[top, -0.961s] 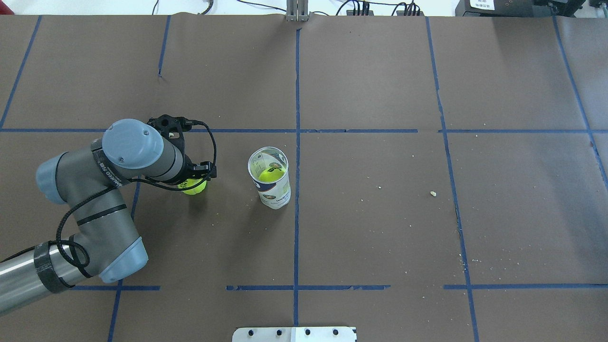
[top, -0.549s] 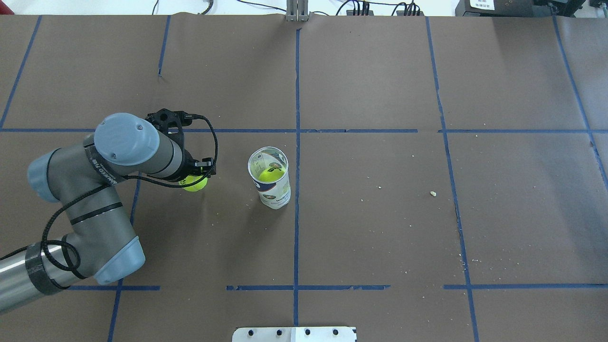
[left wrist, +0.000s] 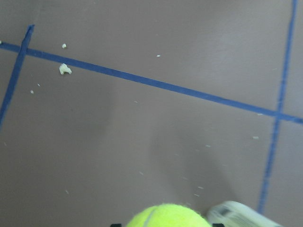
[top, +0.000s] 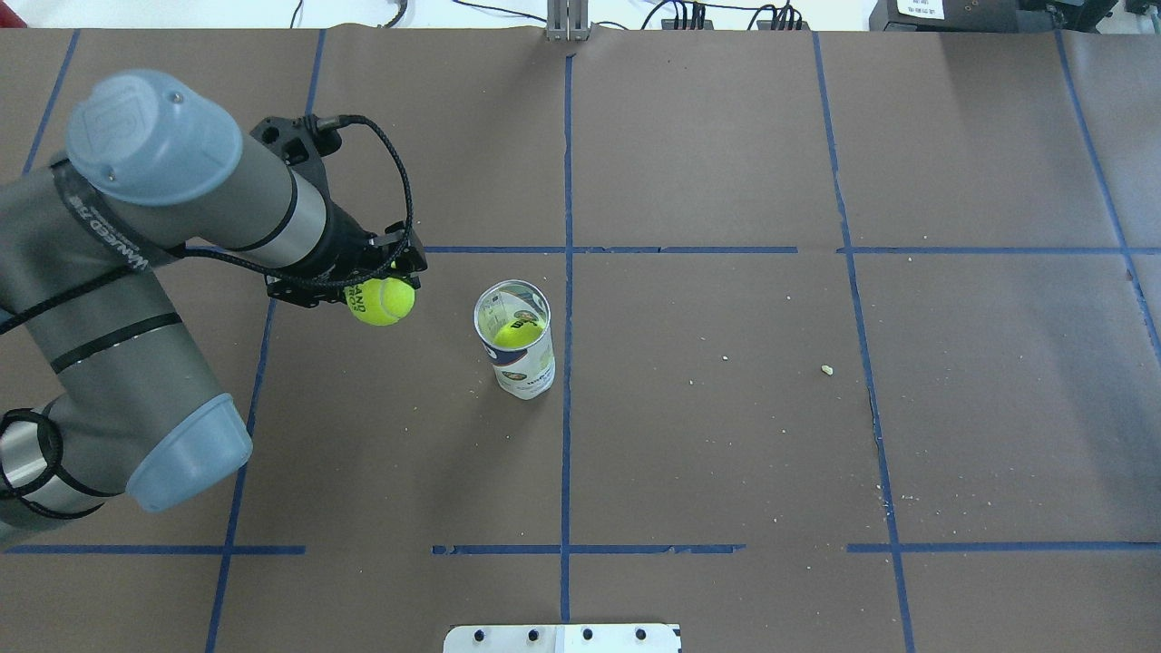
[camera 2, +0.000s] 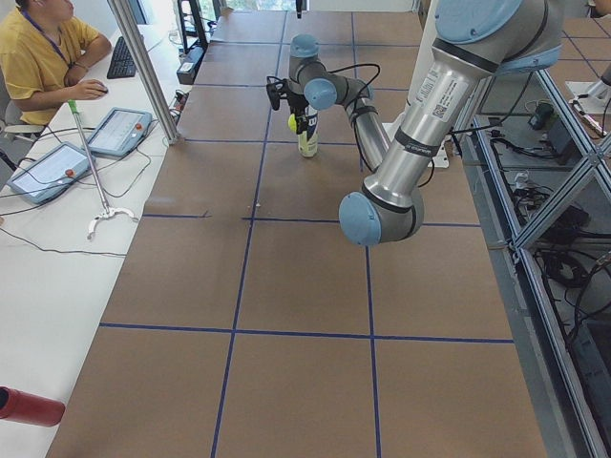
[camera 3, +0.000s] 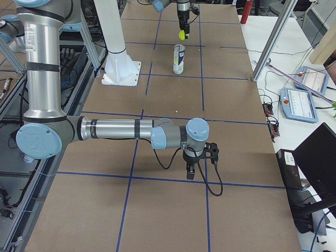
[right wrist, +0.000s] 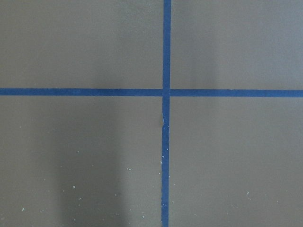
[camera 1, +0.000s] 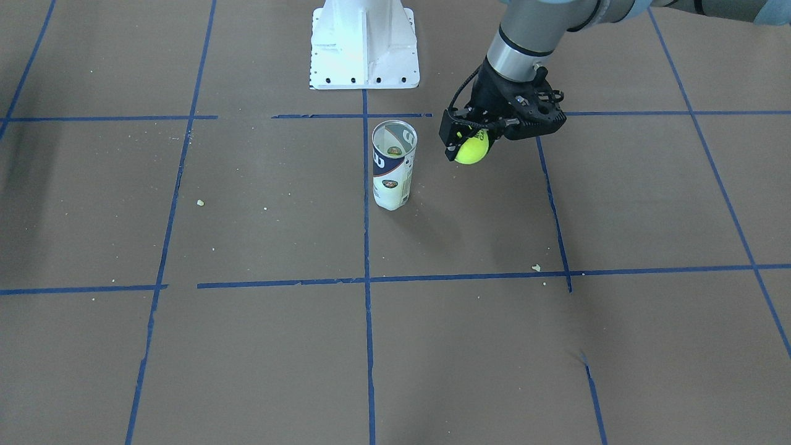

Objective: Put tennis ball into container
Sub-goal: 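Lift the ball with the left gripper and carry it over the clear tube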

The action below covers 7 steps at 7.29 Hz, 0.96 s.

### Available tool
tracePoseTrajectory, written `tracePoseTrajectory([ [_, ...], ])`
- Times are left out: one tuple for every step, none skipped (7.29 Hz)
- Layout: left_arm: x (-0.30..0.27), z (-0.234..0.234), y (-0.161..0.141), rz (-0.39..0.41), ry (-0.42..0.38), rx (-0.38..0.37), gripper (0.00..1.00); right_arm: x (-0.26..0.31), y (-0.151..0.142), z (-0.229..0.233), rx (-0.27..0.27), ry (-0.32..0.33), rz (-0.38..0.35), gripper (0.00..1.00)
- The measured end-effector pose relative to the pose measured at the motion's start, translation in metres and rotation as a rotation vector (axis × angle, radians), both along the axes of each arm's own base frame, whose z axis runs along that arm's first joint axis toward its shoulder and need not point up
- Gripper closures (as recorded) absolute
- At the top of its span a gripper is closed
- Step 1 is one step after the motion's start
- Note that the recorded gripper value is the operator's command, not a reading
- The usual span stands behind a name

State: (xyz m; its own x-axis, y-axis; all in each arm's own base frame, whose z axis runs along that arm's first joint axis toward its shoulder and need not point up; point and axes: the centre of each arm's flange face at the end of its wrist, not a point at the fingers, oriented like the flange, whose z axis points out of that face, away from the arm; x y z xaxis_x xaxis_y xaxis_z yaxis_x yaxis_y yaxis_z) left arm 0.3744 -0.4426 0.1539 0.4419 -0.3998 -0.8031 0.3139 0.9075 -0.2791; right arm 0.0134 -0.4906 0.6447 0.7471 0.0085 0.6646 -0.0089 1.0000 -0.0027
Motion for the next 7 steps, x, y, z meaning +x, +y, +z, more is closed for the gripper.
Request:
tracePoseTrajectory([
  [0.000, -0.029, 0.000, -0.043, 0.037, -0.077, 1.00, 0.000, 0.000, 0.000, 0.000, 0.000, 0.000, 0.00],
  [0.005, -0.051, -0.002, -0.071, 0.052, -0.131, 0.97, 0.000, 0.000, 0.000, 0.000, 0.000, 0.000, 0.00],
  [0.015, -0.065, -0.005, -0.085, 0.051, -0.170, 0.95, 0.000, 0.000, 0.000, 0.000, 0.000, 0.000, 0.00],
  [0.028, -0.071, -0.004, -0.082, 0.044, -0.193, 0.94, 0.000, 0.000, 0.000, 0.000, 0.000, 0.000, 0.00],
  [0.043, -0.072, 0.001, -0.070, 0.034, -0.209, 0.92, 0.000, 0.000, 0.000, 0.000, 0.000, 0.000, 0.00],
  [0.057, -0.070, 0.006, -0.060, 0.022, -0.224, 0.82, 0.000, 0.000, 0.000, 0.000, 0.000, 0.000, 0.00],
  [0.067, -0.066, 0.008, -0.052, 0.009, -0.234, 0.71, 0.000, 0.000, 0.000, 0.000, 0.000, 0.000, 0.00],
])
